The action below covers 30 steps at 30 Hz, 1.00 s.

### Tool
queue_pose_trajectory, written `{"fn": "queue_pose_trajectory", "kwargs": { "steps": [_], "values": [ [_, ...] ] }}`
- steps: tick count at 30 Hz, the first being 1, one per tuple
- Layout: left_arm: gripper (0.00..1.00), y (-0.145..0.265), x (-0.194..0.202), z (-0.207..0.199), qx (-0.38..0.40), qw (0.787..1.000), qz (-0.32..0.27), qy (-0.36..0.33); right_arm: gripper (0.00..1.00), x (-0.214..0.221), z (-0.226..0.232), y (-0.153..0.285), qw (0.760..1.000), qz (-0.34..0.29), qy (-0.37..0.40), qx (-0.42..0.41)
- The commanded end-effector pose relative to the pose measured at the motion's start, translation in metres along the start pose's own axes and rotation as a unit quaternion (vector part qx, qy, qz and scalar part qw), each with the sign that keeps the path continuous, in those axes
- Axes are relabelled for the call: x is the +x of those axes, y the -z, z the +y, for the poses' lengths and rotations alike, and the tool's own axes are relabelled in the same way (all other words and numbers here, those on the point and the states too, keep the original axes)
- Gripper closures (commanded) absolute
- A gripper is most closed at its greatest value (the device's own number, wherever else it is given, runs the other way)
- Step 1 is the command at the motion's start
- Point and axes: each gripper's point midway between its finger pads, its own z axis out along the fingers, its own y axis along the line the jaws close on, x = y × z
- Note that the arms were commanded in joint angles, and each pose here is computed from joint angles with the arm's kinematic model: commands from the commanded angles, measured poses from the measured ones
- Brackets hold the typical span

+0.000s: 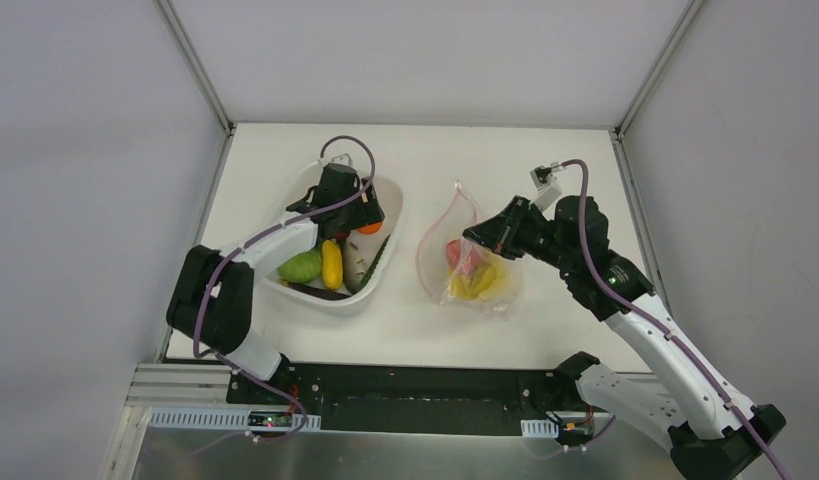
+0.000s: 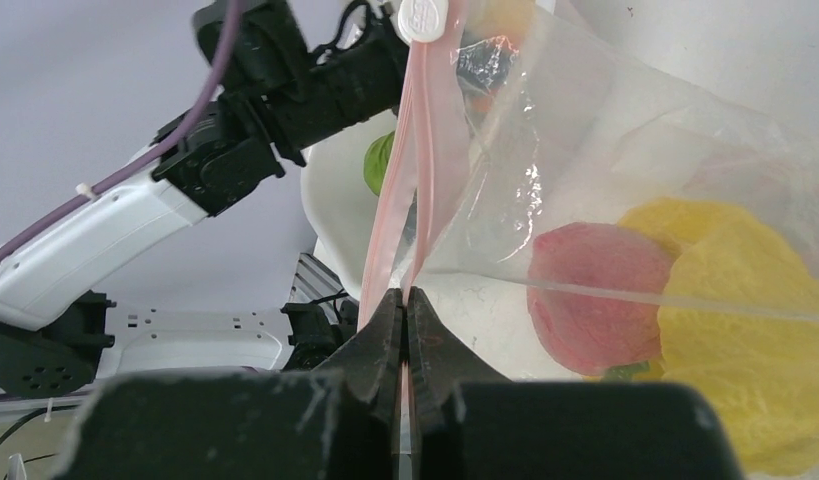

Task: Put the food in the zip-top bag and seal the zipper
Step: Pick up the fake fruit from the bin, then place the fake fruit in the zipper food storage bag.

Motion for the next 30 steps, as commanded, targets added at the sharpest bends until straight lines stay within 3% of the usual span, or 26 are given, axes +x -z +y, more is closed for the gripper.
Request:
{"fn": "queue_pose_trajectory", "kwargs": {
  "steps": [1,16,30],
  "values": [
    [0.57,0.043,-0.041,-0.018,0.037,0.997,-0.069,0.002,1.00,-0.009,0.012,0.006,1.000,-0.019,0.000,-0.021],
    [0.58,0.139,-0.046,-0.052,0.144,0.983,-0.114,-0.016,1.00,-0.006,0.009,0.003,1.000,-0.017,-0.009,-0.023],
    [0.57,0.248,-0.017,-0.137,0.331,0.931,-0.122,-0.094,1.00,-0.010,0.002,-0.003,0.999,-0.031,-0.023,-0.008]
  ]
}}
